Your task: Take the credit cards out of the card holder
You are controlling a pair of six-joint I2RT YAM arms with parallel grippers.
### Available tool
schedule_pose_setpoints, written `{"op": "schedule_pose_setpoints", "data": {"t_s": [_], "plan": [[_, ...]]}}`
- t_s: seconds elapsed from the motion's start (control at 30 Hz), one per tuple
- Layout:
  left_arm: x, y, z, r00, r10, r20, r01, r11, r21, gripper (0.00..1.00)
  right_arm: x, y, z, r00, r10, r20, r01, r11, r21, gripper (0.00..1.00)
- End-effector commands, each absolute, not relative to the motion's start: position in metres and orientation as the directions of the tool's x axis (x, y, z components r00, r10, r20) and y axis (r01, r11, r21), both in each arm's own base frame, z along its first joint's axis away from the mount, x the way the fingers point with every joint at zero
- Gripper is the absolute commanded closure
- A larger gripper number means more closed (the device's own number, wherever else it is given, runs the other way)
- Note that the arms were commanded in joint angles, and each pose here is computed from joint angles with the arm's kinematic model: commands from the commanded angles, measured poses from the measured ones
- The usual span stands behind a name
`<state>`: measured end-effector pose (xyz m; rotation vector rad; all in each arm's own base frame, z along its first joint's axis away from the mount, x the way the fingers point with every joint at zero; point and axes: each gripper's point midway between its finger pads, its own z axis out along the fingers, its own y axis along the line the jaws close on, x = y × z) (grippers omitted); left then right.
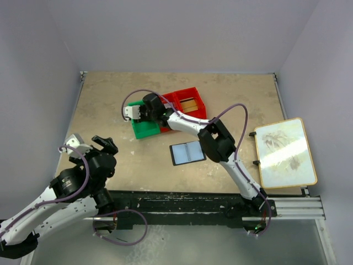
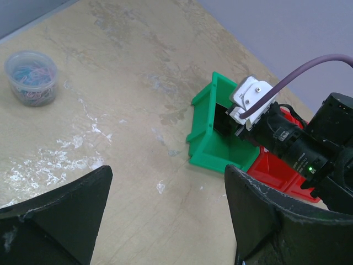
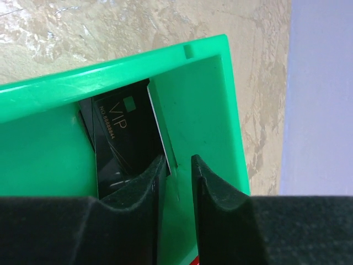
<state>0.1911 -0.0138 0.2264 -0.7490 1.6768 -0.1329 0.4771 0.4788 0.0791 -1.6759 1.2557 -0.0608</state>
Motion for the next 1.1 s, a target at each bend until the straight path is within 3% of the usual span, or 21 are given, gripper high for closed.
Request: {"op": "schedule_pose_setpoints", "data": {"t_s": [0.0,0.4,0.5,0.63,0.73,0.77,0.93,1.07], "plan": [[0.193,-0.017,0.235,-0.049,-0.544,-0.838,-0.386,0.784,-0.487,0.2,0.474,0.481,0.094,0.494,-0.738,-0.46,-0.672,0.012,-0.741,0.7],[0.195,-0.02,0.233,-0.06,-0.534,-0.843,-0.387,0.792,-0.473,0.2,0.438,0.484,0.139,0.405,-0.627,-0.666,-0.791,0.124,-0.598,0.67],[0.195,-0.02,0.232,-0.06,-0.532,-0.845,-0.387,0.792,-0.471,0.19,0.444,0.48,0.161,0.266,-0.571,-0.777,-0.803,0.314,-0.506,0.66],[0.195,-0.02,0.232,-0.059,-0.528,-0.847,-0.388,0.794,-0.468,0.2,0.448,0.478,0.172,-0.1,-0.414,-0.905,-0.806,0.567,-0.171,0.73],[0.196,-0.02,0.232,-0.059,-0.526,-0.848,-0.389,0.795,-0.466,0.2,0.439,0.474,0.151,-0.366,-0.34,-0.866,-0.76,0.647,0.067,0.96],[0.195,-0.02,0.232,-0.057,-0.527,-0.848,-0.389,0.794,-0.467,0.2,0.434,0.474,0.143,-0.428,-0.322,-0.845,-0.74,0.661,0.123,0.99],[0.195,-0.02,0.232,-0.058,-0.528,-0.847,-0.389,0.794,-0.468,0.2,0.414,0.47,0.109,-0.551,-0.294,-0.781,-0.691,0.685,0.23,0.95],[0.196,-0.02,0.231,-0.059,-0.527,-0.848,-0.39,0.794,-0.467,0.19,0.415,0.465,0.086,-0.594,-0.323,-0.737,-0.657,0.723,0.213,0.95]]}}
